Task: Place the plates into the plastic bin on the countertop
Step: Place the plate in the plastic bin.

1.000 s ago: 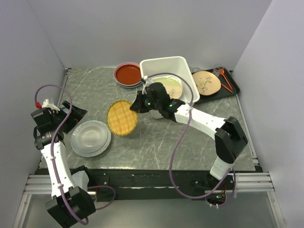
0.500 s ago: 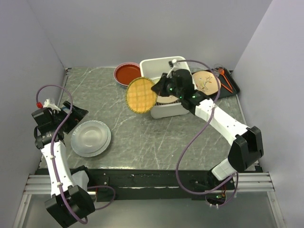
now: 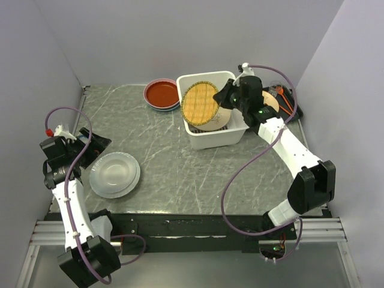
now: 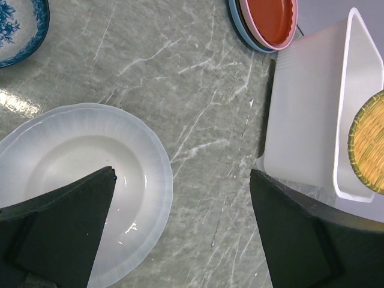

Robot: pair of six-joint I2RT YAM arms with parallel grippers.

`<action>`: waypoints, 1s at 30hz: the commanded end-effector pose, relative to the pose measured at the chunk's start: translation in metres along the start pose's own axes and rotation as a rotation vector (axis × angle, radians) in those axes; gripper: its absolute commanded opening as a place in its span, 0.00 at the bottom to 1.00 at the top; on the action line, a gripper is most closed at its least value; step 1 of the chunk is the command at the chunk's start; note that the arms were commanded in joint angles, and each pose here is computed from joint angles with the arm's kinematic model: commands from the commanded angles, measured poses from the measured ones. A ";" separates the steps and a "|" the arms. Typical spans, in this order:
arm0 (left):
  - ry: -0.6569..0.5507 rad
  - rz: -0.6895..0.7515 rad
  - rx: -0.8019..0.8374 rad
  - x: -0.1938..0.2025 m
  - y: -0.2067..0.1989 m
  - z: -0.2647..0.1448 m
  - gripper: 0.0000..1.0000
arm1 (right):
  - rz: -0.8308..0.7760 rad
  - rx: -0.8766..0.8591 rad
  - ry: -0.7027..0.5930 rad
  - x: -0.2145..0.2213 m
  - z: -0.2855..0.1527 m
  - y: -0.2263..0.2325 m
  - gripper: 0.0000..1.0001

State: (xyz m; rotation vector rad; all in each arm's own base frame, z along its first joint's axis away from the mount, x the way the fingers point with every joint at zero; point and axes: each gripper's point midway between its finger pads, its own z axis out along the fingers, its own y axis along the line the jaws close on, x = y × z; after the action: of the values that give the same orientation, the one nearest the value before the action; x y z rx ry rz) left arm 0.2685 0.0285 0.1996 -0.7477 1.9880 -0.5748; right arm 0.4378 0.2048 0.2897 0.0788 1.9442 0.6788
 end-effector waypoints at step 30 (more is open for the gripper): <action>-0.032 0.029 0.031 -0.005 -0.010 -0.003 0.99 | 0.073 0.187 0.174 0.035 0.068 -0.089 0.15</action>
State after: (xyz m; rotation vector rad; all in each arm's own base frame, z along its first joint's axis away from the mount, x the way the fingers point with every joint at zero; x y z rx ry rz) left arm 0.2682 0.0250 0.2015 -0.7308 1.9875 -0.5795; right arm 0.4967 0.1677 0.1712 0.2255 2.2373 0.5314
